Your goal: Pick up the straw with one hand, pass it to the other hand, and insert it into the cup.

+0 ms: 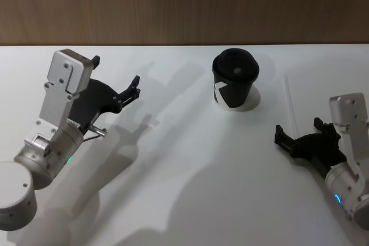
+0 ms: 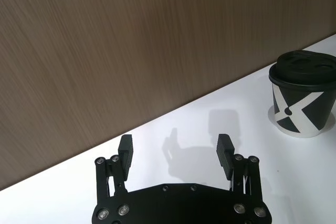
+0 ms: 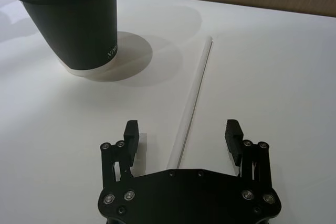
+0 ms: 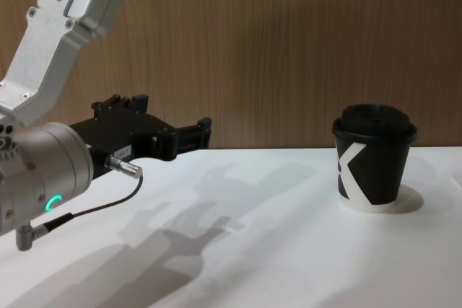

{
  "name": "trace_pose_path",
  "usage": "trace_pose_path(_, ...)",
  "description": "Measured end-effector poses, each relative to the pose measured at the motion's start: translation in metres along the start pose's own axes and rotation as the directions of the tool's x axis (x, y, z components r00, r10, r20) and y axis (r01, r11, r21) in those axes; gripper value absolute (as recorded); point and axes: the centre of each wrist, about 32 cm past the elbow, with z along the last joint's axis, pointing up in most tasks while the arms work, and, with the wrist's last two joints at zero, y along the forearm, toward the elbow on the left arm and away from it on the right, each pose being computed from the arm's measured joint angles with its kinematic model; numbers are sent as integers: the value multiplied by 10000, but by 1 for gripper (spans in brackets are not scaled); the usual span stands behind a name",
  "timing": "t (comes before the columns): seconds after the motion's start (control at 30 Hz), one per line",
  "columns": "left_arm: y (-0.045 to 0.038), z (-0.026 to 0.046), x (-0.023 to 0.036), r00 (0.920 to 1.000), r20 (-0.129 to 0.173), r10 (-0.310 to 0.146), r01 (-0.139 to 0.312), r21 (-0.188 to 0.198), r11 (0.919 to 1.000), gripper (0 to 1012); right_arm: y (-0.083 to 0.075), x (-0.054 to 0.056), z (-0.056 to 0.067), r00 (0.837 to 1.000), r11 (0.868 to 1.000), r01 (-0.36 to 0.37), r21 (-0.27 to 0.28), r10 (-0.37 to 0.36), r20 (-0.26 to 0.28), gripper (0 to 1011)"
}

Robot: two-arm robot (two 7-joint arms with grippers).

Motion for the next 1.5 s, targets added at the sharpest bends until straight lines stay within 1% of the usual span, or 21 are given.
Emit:
trace_pose_path(0.5,0,0,0,10000,1,0,0,0,10000,1003,30,11,-16,9997,9999,-139,-21,138,-225,1001)
trace_pose_path(0.57,0,0,0,10000,0,0,0,-1,10000,1003,33,11,-17,9996,9999,-153,-22,152,-240,978)
trace_pose_path(0.7,0,0,0,10000,1,0,0,1,10000,1003,36,10,-18,9995,9998,-173,-23,172,-273,893)
trace_pose_path(0.73,0,0,0,10000,0,0,0,0,10000,1003,38,11,-20,9994,9998,-176,-26,175,-282,843)
trace_pose_path(0.77,0,0,0,10000,0,0,0,0,10000,1003,38,11,-20,9994,9998,-176,-26,175,-282,843)
trace_pose_path(0.83,0,0,0,10000,1,1,-1,0,10000,1003,40,11,-20,9994,9998,-180,-26,179,-294,788)
trace_pose_path(0.87,0,0,0,10000,1,0,0,0,10000,1003,41,10,-21,9994,9998,-185,-29,184,-303,732)
trace_pose_path(0.97,0,0,0,10000,1,0,0,0,10000,1003,42,10,-22,9993,9998,-195,-32,194,-313,675)
trace_pose_path(1.0,0,0,0,10000,1,0,0,0,10000,1003,42,10,-22,9993,9998,-200,-33,199,-319,617)
trace_pose_path(1.07,0,0,0,10000,0,0,0,0,10000,1003,43,10,-23,9993,9998,-205,-35,204,-325,560)
trace_pose_path(1.1,0,0,0,10000,0,0,0,0,10000,1003,44,11,-23,9993,9998,-206,-35,205,-327,514)
trace_pose_path(1.17,0,0,0,10000,1,0,0,0,10000,1003,44,11,-23,9992,9998,-207,-34,206,-330,473)
trace_pose_path(1.23,0,0,0,10000,0,0,0,0,10000,1003,45,11,-22,9992,9998,-208,-33,207,-334,391)
trace_pose_path(1.3,0,0,0,10000,-1,0,0,0,10000,1003,45,12,-23,9992,9998,-210,-34,209,-339,330)
trace_pose_path(1.33,0,0,0,10000,0,-1,1,1,10000,1003,45,12,-23,9992,9998,-210,-34,209,-341,330)
trace_pose_path(1.4,0,0,0,10000,0,0,0,1,10000,1003,46,12,-23,9992,9998,-214,-35,212,-345,230)
trace_pose_path(1.47,0,0,0,10000,0,0,0,1,10000,1003,46,12,-23,9992,9998,-216,-35,215,-348,194)
trace_pose_path(1.5,0,0,0,10000,0,1,-1,0,10000,1003,47,11,-23,9991,9998,-218,-35,217,-351,160)
